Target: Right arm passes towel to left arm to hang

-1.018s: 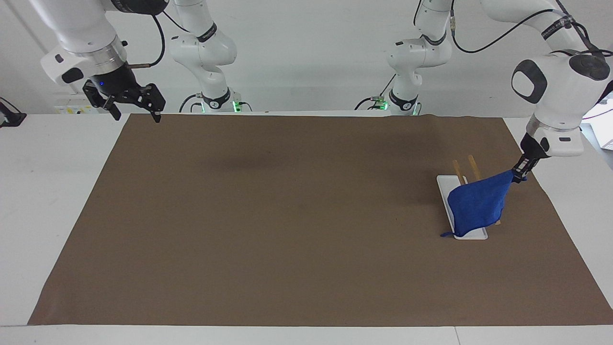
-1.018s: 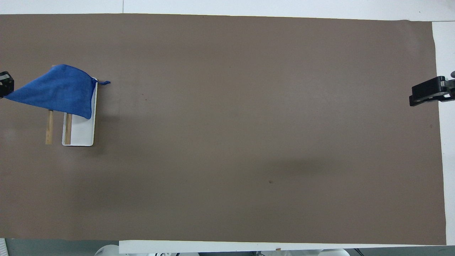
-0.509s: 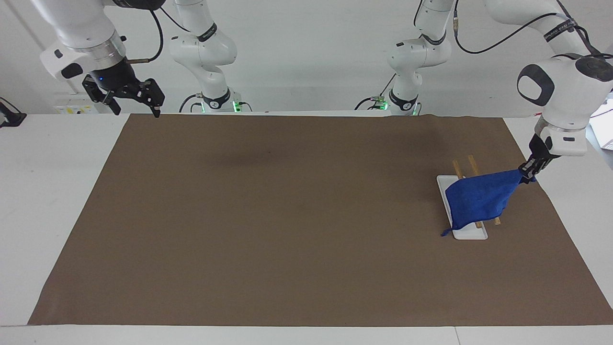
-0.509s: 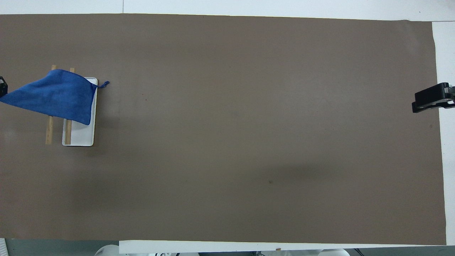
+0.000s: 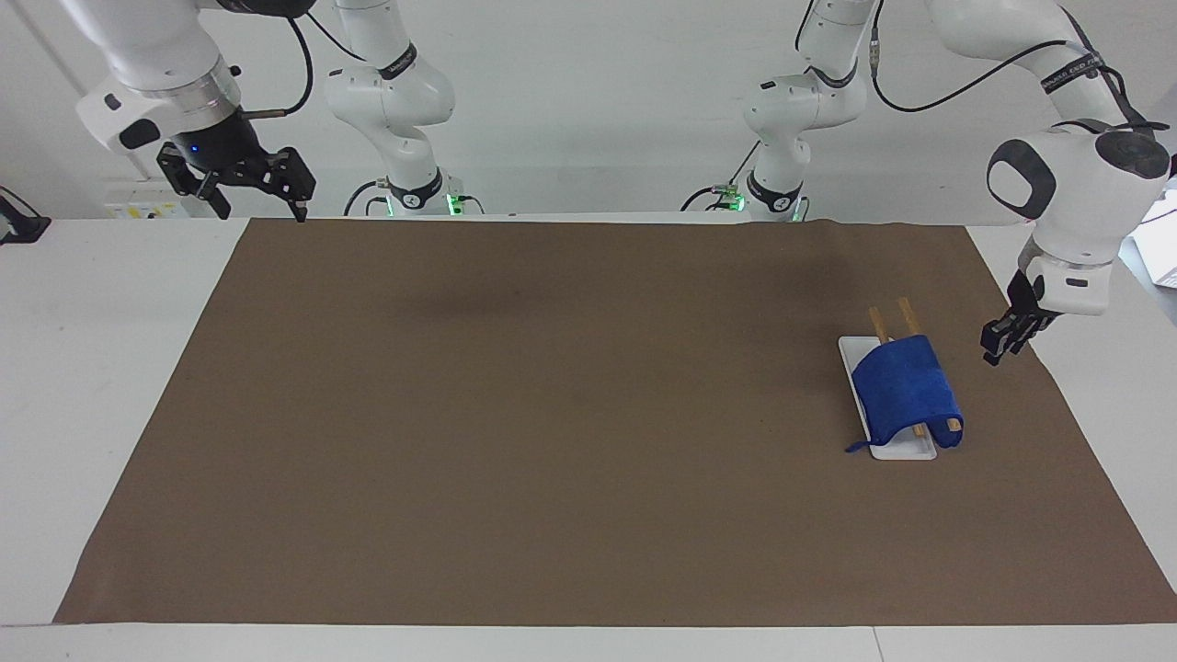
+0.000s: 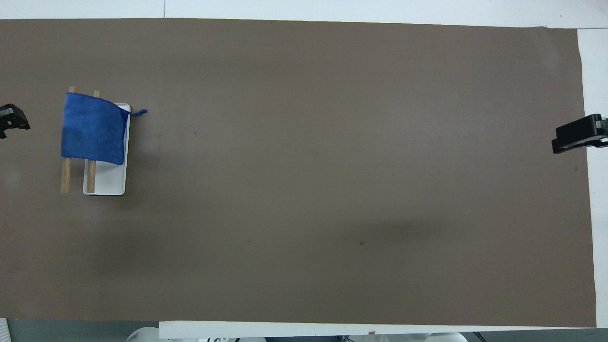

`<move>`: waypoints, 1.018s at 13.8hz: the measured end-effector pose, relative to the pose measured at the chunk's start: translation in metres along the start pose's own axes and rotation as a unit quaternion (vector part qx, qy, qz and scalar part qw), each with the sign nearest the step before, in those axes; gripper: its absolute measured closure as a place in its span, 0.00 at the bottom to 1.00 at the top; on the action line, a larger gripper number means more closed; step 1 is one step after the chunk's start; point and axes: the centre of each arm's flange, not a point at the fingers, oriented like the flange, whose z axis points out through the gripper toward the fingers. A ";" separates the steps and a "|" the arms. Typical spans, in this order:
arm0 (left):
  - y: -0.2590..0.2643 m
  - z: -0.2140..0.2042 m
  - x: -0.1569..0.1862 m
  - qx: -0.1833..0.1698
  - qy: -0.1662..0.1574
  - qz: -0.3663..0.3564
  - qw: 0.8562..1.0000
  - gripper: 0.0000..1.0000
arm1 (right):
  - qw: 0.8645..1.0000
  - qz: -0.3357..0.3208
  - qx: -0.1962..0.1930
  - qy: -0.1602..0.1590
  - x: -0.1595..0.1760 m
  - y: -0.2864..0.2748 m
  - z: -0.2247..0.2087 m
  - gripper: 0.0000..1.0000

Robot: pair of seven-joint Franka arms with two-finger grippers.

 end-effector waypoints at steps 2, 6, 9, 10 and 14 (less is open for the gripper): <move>0.000 -0.013 0.002 0.003 -0.009 0.000 1.000 0.15 | 1.000 -0.001 0.000 -0.001 0.000 0.000 0.001 0.00; 0.019 -0.108 0.006 -0.004 -0.079 0.052 0.996 0.00 | 1.000 -0.013 0.001 -0.006 -0.001 0.007 0.003 0.00; 0.039 -0.156 0.006 -0.035 -0.128 0.123 0.983 0.00 | 1.000 -0.014 0.002 -0.009 -0.002 0.015 0.004 0.00; 0.053 -0.159 0.008 -0.038 -0.132 0.149 0.979 0.00 | 1.000 -0.013 0.002 -0.011 -0.003 0.015 0.004 0.00; 0.108 -0.151 0.008 -0.039 -0.138 0.202 0.969 0.00 | 1.000 -0.017 0.002 -0.011 -0.003 0.011 0.004 0.00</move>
